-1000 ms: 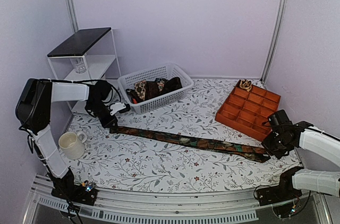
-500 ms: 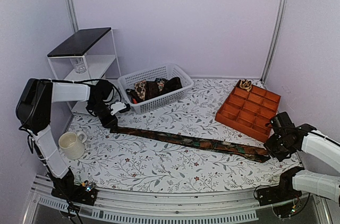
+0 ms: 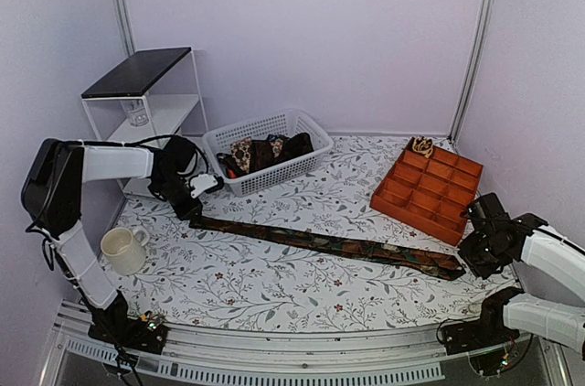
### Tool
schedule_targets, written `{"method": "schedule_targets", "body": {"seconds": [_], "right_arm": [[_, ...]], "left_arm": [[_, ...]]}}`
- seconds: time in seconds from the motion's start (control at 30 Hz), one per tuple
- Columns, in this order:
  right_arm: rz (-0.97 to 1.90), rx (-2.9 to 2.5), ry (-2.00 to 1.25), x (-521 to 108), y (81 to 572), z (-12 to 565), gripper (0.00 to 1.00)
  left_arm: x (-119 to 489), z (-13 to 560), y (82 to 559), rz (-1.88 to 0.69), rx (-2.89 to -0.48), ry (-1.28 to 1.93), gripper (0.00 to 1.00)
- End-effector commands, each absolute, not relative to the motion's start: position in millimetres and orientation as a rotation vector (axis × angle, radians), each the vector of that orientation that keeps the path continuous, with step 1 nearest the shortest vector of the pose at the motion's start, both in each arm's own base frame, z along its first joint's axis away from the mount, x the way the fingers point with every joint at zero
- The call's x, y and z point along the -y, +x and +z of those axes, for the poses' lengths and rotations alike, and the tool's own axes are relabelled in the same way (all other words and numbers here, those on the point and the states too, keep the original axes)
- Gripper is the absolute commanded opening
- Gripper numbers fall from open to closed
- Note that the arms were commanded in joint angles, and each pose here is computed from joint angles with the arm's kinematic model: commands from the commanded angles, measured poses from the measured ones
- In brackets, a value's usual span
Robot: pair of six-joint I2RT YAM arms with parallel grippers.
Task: Roll the ties
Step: Flatten out the tie at the center of the board.
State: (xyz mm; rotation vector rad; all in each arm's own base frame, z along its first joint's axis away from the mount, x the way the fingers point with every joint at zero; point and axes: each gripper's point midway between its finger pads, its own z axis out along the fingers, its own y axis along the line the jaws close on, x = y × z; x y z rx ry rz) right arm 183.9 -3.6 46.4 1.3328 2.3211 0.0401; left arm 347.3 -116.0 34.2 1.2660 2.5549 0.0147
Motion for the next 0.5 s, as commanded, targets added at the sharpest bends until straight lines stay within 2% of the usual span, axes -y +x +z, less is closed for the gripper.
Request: {"method": "schedule_targets", "body": {"seconds": [0.0,0.13,0.23,0.33,0.47], "right_arm": [[0.097,-2.300,1.312,-0.8,193.4,64.9,0.28],[0.174,-2.332,1.304,-11.6,194.4,66.1,0.26],[0.213,-2.325,1.344,-15.8,193.8,62.1,0.31],[0.224,-2.326,1.325,-16.8,195.2,55.7,0.33],[0.244,-2.341,1.348,-19.9,190.6,43.5,0.29]], "left_arm": [[124.4,60.4,359.5,0.025,-2.478,1.155,0.25],[132.2,72.5,359.8,-0.007,-2.433,1.149,0.28],[134.4,79.0,362.0,0.001,-2.426,1.124,0.28],[137.6,94.4,377.7,0.002,-2.454,0.976,0.28],[157.4,108.2,377.8,-0.148,-2.525,0.793,0.28]]}}
